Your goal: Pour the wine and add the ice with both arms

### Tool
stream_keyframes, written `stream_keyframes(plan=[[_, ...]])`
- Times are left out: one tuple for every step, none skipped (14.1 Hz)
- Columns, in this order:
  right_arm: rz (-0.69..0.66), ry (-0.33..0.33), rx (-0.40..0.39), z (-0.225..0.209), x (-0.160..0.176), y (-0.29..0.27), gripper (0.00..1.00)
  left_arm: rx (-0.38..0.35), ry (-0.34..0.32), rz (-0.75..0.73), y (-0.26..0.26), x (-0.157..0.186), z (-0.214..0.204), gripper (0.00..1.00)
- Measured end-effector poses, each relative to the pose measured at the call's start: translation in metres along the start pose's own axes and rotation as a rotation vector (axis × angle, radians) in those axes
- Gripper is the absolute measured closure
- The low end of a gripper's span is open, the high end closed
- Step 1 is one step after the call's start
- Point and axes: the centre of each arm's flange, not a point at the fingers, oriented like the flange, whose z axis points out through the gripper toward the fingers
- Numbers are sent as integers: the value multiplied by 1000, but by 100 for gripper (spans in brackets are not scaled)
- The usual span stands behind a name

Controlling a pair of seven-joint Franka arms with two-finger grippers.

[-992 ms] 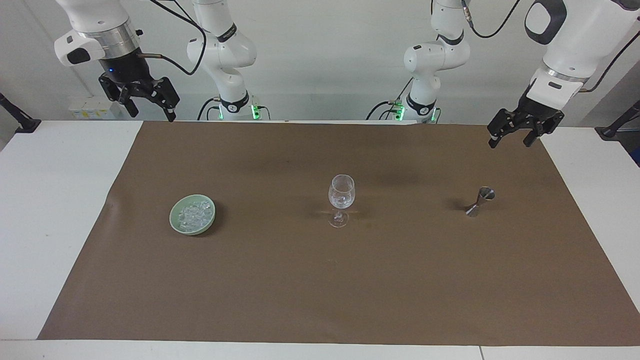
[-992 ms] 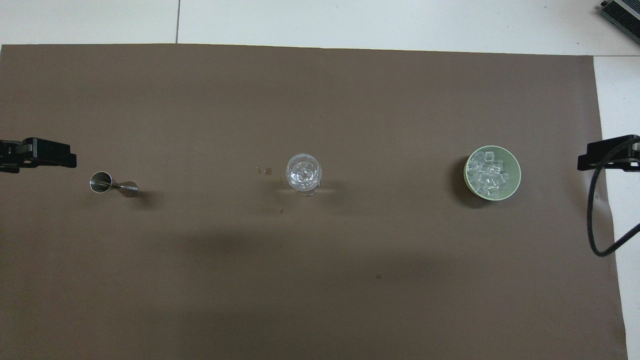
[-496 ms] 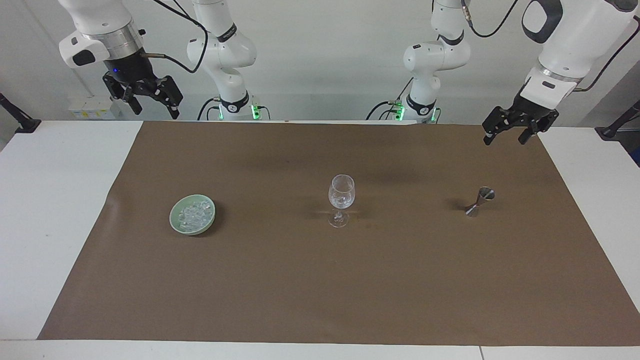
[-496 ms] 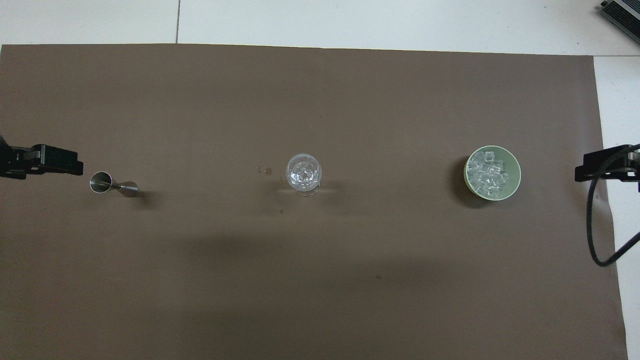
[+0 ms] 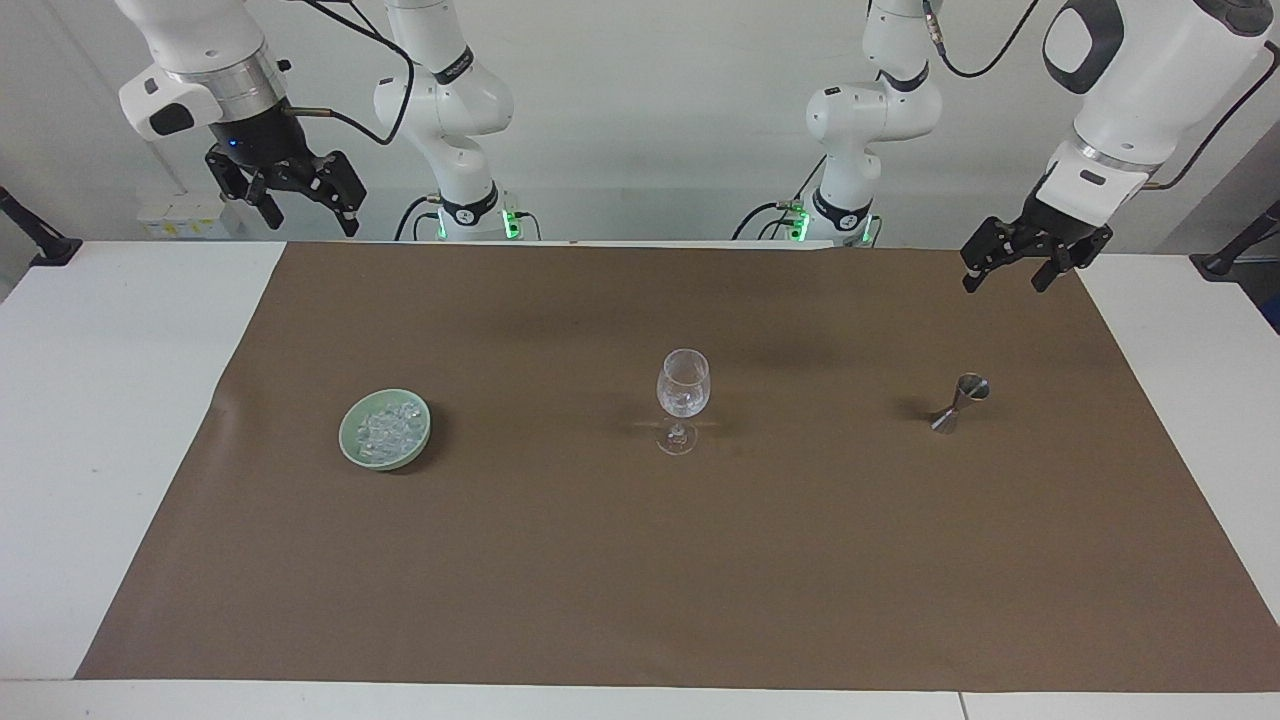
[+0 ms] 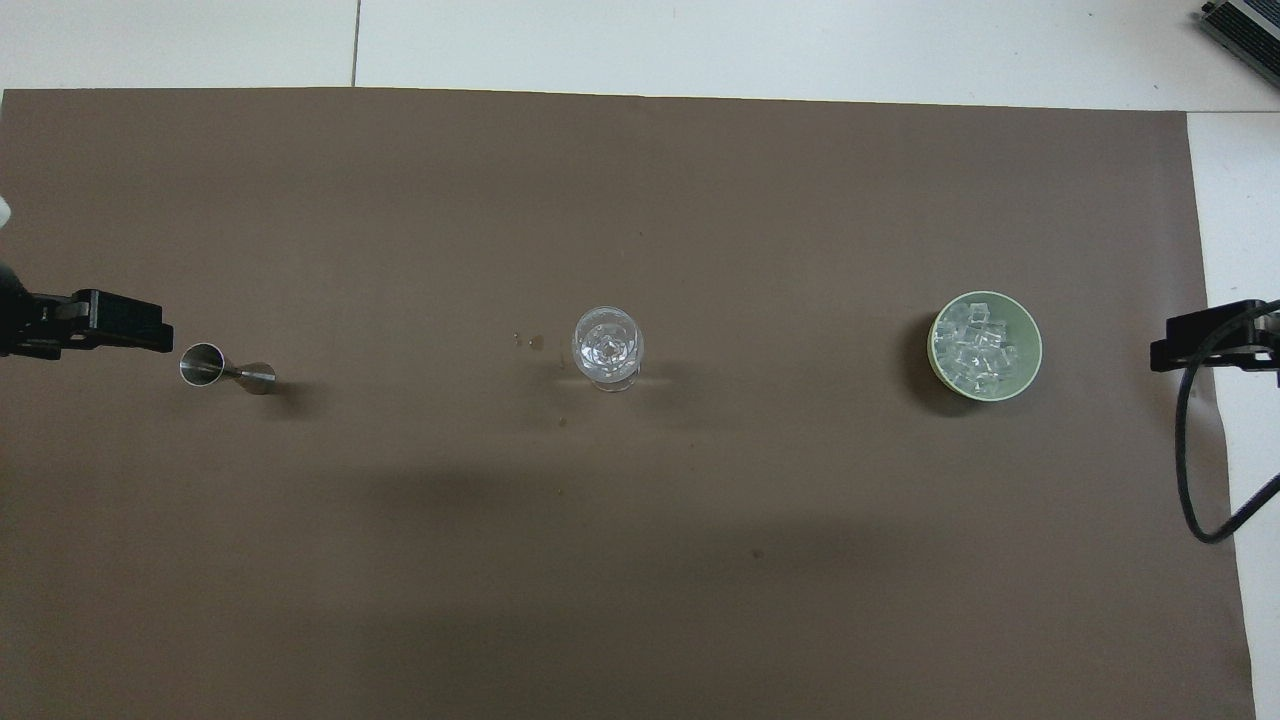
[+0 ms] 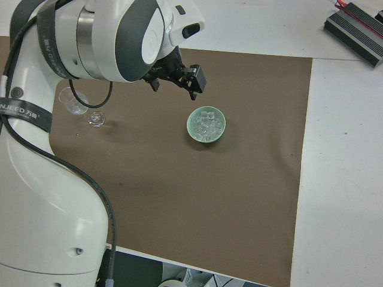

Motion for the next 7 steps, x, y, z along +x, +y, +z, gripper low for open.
stream_keyframes(plan=[[0,0,0,0,0,0,0,2,0,1,0,0,0,0],[1,-3,-1,1,0,1,0,4,-1,2,0,0,0,0],[3,-5,-2,3,0,2,0,9,-1,8,1,0,0,0],[5,-6,-1,3,0,3,0,26,1,23,2,0,0,0],[7,-3,-1,4,1,4,0,44,2,40,4,0,-1,0],[7,2,-1,4,1,4,0,51,4,57,5,0,-1,0],[7,4,0,5,2,4,0,54,4,70,6,0,-2,0]])
